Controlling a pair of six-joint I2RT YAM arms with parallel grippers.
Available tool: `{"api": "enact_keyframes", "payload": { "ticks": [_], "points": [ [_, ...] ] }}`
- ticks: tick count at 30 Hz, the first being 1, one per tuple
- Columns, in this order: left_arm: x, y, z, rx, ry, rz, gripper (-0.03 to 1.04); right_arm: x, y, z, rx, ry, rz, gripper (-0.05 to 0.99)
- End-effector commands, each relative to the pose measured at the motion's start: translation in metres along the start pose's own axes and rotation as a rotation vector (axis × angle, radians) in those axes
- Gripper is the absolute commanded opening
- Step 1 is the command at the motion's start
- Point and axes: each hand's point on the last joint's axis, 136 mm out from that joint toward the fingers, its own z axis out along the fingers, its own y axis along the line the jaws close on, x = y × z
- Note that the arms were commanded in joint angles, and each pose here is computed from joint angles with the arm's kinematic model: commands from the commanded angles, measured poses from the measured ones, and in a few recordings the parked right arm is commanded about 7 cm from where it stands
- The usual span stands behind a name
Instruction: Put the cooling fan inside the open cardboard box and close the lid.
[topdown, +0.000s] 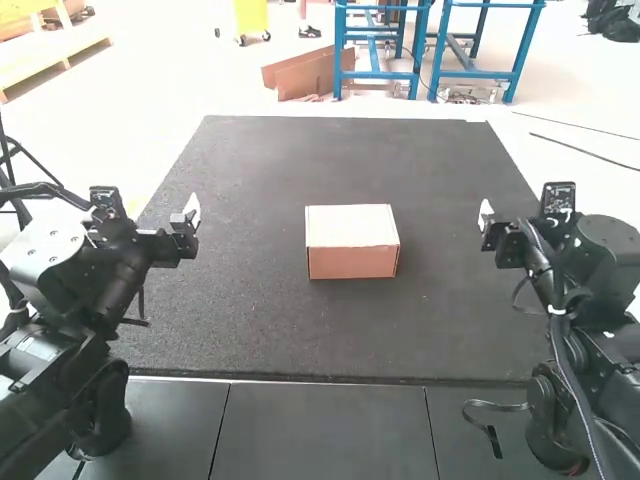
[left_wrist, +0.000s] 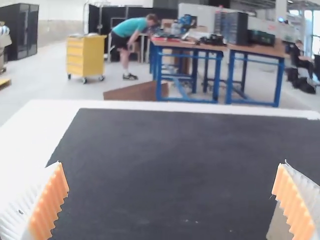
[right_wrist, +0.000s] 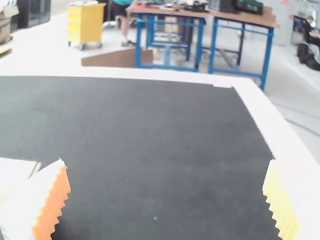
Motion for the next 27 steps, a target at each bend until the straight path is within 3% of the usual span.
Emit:
{"api": "enact_keyframes", "payload": {
  "ticks": [1,7,10,12,18,27],
  "points": [
    [0.004,0.02,0.0,-0.079,0.009,-0.002,0.97,-0.003,-0.003,-0.004,0.009,-0.034,0.02,0.89],
    [0.016,0.047,-0.002,-0.158,0.058,-0.003,0.97,0.013,-0.002,-0.015,0.004,-0.016,0.018,0.89],
    [0.016,0.042,-0.002,-0.1,0.057,-0.006,0.97,0.024,-0.002,-0.015,0.005,0.028,0.016,0.89],
    [0.018,0.047,-0.003,-0.111,0.07,0.027,0.97,0.024,-0.005,-0.015,0.016,0.026,0.017,0.89],
    [0.028,0.049,-0.003,-0.111,0.111,0.053,0.97,0.035,-0.01,-0.015,0.036,0.072,0.009,0.91],
    [0.032,0.05,-0.004,-0.119,0.125,0.037,0.97,0.037,-0.011,-0.016,0.04,0.08,0.05,0.91]
  ]
}}
